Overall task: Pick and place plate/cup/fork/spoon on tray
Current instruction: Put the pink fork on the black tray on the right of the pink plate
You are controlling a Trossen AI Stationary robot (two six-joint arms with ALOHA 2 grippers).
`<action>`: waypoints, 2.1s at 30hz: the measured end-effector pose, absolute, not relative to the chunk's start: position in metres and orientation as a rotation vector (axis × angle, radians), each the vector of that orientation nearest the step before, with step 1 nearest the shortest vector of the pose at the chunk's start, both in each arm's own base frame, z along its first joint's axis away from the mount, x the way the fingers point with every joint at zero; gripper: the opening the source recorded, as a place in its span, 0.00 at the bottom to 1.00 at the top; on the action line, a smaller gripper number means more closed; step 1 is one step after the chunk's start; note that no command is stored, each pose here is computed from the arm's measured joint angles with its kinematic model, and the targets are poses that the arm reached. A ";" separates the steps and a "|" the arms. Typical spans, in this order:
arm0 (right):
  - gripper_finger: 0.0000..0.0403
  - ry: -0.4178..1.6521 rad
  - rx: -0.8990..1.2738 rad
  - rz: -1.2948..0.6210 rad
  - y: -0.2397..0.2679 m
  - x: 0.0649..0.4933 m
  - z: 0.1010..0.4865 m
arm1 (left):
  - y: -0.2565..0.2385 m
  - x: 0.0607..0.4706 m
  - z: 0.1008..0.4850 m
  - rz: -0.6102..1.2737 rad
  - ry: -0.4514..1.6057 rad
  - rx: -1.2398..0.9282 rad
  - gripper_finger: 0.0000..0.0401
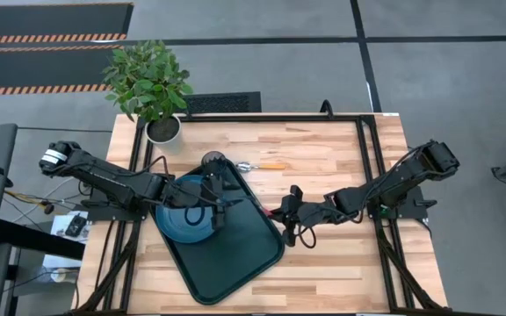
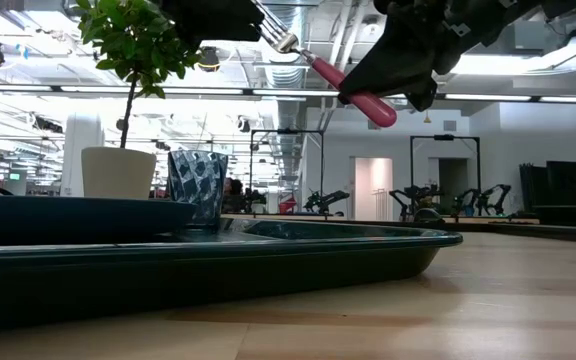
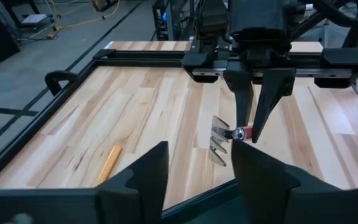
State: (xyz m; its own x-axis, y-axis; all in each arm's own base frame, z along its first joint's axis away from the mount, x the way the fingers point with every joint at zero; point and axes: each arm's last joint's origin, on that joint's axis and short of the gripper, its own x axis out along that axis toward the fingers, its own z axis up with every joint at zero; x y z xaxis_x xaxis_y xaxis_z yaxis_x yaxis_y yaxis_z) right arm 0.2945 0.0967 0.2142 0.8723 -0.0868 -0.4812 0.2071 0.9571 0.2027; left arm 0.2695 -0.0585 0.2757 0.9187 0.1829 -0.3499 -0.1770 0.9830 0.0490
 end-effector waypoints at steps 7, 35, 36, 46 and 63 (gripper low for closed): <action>0.07 0.489 0.254 -0.153 0.097 0.295 0.214 | -0.059 0.270 0.276 0.186 0.358 0.013 0.29; 0.10 0.492 0.273 -0.133 0.097 0.295 0.214 | -0.060 0.271 0.279 0.121 0.332 0.016 0.00; 0.10 0.491 0.274 -0.133 0.097 0.295 0.214 | -0.060 0.271 0.279 0.124 0.332 0.017 0.00; 0.31 0.486 0.266 -0.127 0.097 0.295 0.214 | -0.059 0.265 0.274 0.095 0.506 0.098 0.00; 0.54 0.540 0.371 0.019 0.116 0.265 0.239 | -0.062 0.244 0.340 -0.402 0.790 0.211 0.00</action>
